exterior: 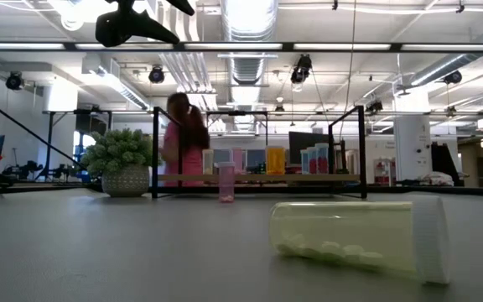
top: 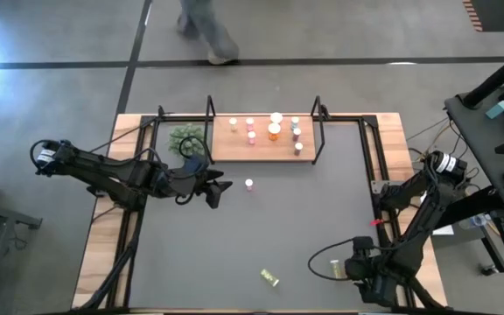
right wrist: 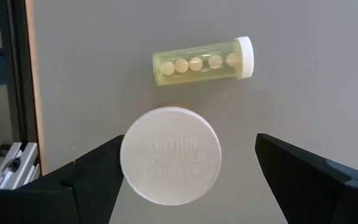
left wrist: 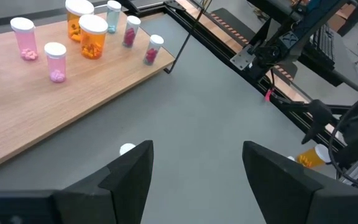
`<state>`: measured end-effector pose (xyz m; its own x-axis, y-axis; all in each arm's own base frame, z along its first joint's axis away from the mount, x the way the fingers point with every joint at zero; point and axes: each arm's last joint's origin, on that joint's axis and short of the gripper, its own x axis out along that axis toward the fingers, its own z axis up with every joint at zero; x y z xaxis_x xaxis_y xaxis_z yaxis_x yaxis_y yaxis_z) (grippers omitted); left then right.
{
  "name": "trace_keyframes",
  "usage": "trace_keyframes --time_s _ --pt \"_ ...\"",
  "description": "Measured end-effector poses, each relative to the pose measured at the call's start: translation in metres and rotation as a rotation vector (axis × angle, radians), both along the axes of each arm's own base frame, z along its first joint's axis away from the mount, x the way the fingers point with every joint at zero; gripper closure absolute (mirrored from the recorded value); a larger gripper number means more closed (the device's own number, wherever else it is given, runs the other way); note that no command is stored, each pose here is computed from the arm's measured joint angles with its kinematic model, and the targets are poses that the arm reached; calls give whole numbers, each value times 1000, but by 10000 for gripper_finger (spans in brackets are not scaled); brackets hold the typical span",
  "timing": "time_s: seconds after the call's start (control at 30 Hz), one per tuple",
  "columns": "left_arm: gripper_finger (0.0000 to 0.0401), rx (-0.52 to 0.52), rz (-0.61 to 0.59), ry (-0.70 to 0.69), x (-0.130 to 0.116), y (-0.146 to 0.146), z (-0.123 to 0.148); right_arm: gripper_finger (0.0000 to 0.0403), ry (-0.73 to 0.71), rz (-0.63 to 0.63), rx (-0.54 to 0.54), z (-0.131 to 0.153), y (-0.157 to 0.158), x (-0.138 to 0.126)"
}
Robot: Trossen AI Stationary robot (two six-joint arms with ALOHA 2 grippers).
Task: Pick and place medicine bottles onto shelf by color
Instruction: Put the orange pill bottle on the shelf aligned with the other orange pill bottles
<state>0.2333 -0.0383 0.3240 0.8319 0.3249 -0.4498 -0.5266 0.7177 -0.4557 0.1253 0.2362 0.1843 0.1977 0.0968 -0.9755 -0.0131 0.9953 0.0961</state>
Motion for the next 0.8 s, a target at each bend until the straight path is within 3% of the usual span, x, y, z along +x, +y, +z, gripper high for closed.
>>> trace_keyframes --time_s 0.17,0.6,0.8 --pt "170 0 0 0 0 0 0 83 1 5 -4 -1 -1 0" --pt "170 3 -1 2 0 0 0 187 -23 40 29 -1 3 2" --pt "170 6 -2 2 0 0 0 198 -30 54 53 8 7 3"
